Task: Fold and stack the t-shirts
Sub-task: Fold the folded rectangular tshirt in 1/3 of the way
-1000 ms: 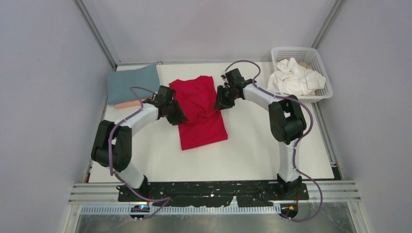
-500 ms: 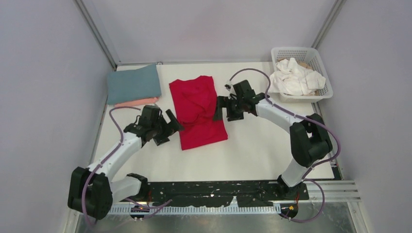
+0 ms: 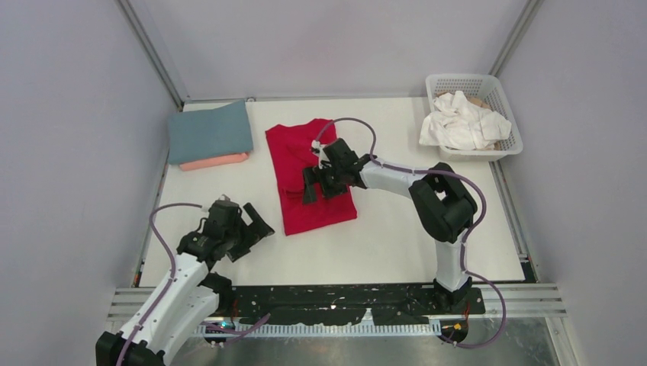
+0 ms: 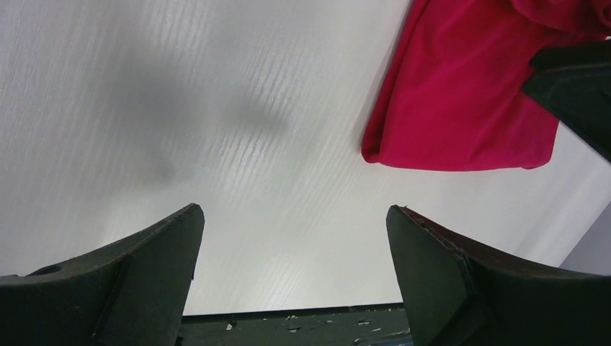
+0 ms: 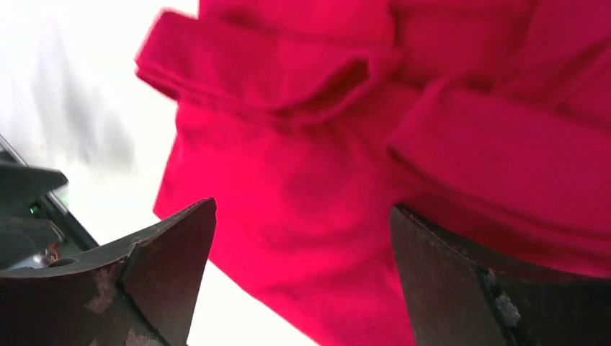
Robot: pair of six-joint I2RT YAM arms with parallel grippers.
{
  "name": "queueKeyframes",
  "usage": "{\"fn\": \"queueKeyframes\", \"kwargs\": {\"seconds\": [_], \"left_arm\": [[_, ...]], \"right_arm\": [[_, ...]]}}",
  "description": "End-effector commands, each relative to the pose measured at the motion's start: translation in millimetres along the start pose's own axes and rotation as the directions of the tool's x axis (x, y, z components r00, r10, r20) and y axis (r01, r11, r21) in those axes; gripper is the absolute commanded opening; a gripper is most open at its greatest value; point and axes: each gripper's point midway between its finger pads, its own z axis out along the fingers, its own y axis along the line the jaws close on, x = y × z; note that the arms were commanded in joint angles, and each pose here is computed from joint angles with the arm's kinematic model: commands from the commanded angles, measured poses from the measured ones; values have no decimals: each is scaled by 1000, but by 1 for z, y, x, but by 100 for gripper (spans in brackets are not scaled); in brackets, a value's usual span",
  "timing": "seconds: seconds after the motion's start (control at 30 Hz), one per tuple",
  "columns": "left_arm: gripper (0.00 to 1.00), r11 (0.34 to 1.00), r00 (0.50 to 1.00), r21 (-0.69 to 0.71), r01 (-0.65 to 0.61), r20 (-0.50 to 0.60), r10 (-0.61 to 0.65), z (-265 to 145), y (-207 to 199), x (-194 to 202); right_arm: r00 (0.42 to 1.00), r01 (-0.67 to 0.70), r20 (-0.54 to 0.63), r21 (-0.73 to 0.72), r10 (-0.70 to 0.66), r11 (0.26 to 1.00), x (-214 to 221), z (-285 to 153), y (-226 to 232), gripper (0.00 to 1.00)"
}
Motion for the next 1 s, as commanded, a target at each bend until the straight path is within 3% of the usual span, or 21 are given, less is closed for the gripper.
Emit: {"fn": "queueKeyframes", "kwargs": {"seconds": [0.0,0.33,0.47,0.57,0.67,0.77,0.8,0.83,0.87,0.97], "left_arm": [[100,1000,1000,-13,20,14,-20,0,8,2],[99,999,999,30,21,-38,-20,3,1,11],[100,998,998,67,18,-53,-15,2,-6,13],[100,994,998,109,20,-63,-13,5,-15,14],[100,988,999,151,25,-51,-18,9,-28,7],[99,980,999,197,22,-47,-13,15,-47,0],[99,979,999,201,23,-47,-14,18,-51,-2],[98,978,999,207,21,-49,-11,22,-56,-3],[95,976,998,215,19,-57,-7,25,-62,-3],[86,976,996,217,3,-89,17,36,-77,-1]], "right_arm": [[975,83,204,53,-92,995,-69,6,3,95],[946,104,292,145,-143,984,-142,42,-17,95],[899,155,387,156,-204,976,-198,15,3,95],[855,187,456,174,-247,967,-220,-33,25,95],[859,154,454,212,-237,965,-197,-59,18,95],[883,59,443,225,-156,973,-136,-88,-1,95],[862,35,487,215,-138,976,-133,-113,1,95],[895,-34,441,214,-65,976,-97,-103,-18,95],[885,-66,464,196,-33,978,-91,-119,-21,95],[910,-217,386,136,150,967,-33,-114,-47,95]]}}
